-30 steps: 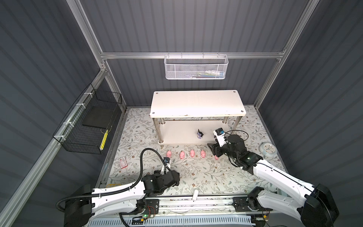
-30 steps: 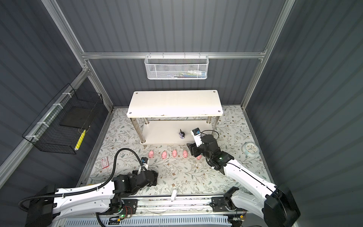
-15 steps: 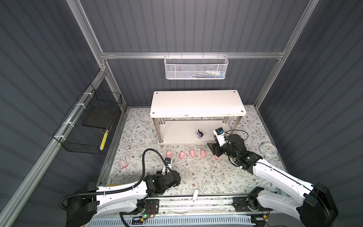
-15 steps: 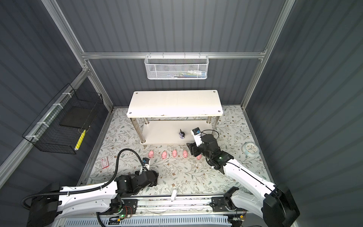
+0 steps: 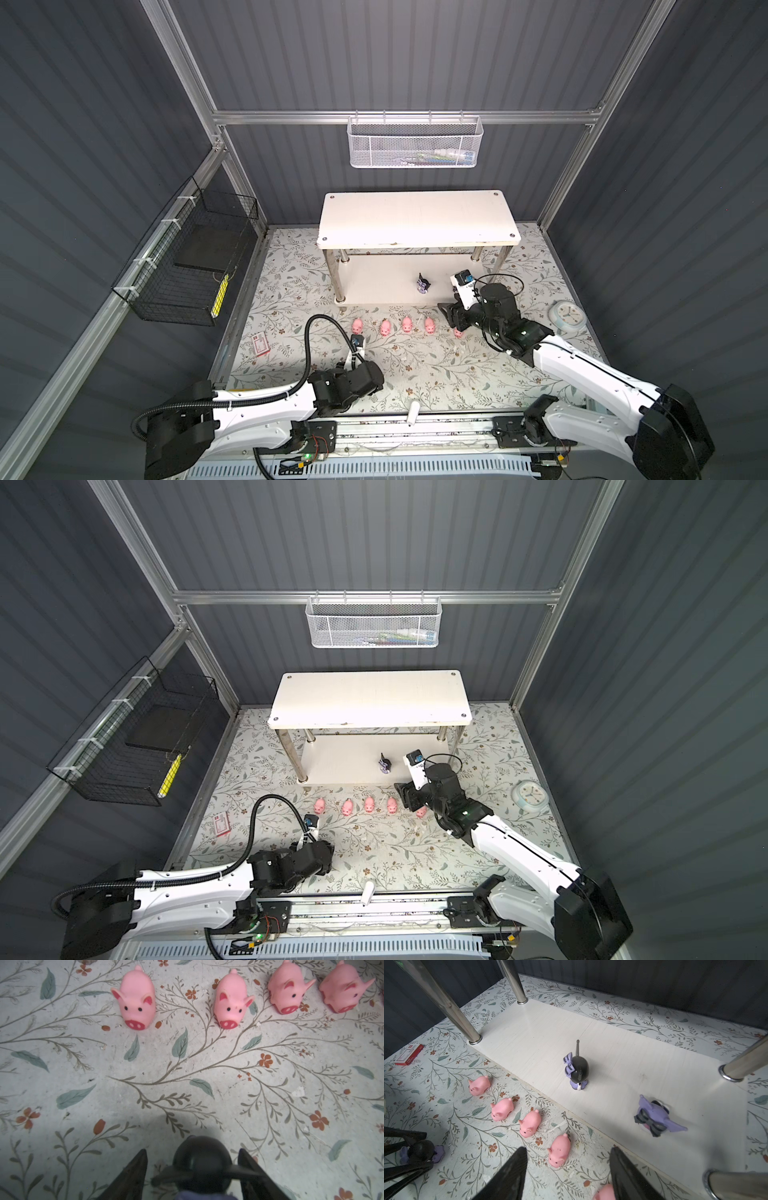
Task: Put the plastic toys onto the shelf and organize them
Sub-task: 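Lower and close the left gripper on the black witch toy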
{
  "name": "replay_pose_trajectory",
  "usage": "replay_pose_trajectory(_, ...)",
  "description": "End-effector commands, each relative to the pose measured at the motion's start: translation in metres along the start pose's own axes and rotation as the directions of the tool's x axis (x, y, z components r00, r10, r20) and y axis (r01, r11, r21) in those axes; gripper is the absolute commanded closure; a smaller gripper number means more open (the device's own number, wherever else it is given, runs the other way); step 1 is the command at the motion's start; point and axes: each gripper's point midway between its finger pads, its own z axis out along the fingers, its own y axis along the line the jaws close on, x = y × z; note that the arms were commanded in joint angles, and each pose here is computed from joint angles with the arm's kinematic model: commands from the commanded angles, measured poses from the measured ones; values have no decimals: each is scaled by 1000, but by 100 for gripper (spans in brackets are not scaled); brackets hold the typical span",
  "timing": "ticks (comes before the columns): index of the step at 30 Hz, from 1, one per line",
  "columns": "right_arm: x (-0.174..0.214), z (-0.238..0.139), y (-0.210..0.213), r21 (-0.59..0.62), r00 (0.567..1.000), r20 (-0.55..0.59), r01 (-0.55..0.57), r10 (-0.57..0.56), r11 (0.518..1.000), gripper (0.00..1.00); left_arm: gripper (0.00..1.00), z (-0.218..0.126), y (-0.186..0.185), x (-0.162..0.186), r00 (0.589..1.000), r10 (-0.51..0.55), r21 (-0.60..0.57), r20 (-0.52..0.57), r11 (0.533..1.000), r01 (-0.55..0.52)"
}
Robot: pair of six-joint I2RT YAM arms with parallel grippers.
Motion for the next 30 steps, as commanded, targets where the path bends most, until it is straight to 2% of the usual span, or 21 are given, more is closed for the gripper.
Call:
replay_pose_trajectory(1,-5,0,0,-6,1000,12,-8,8,1000,35,35,2,3,4,1000,24,-9,-1,1000,-24)
replay_pose_trajectory(6,-3,1,-1,-4,1000,7,-10,10,1000,35,44,2,2,5,1000,27,-2,0,1000,-27)
replay_pose_trajectory(12,-3,1,-1,-6,1000,10,-8,8,1000,35,49,3,2,5,1000,26,-1,1,1000,-26)
replay_pose_trajectory(18,-3,0,-1,-5,1000,10,-11,11,1000,35,58,3,2,4,1000,22,1,6,1000,-22)
replay_pose_trajectory(30,-3,1,-1,-6,1000,10,-13,13,1000,35,66,-3,5,-2,1000,4,-7,26,1000,-4)
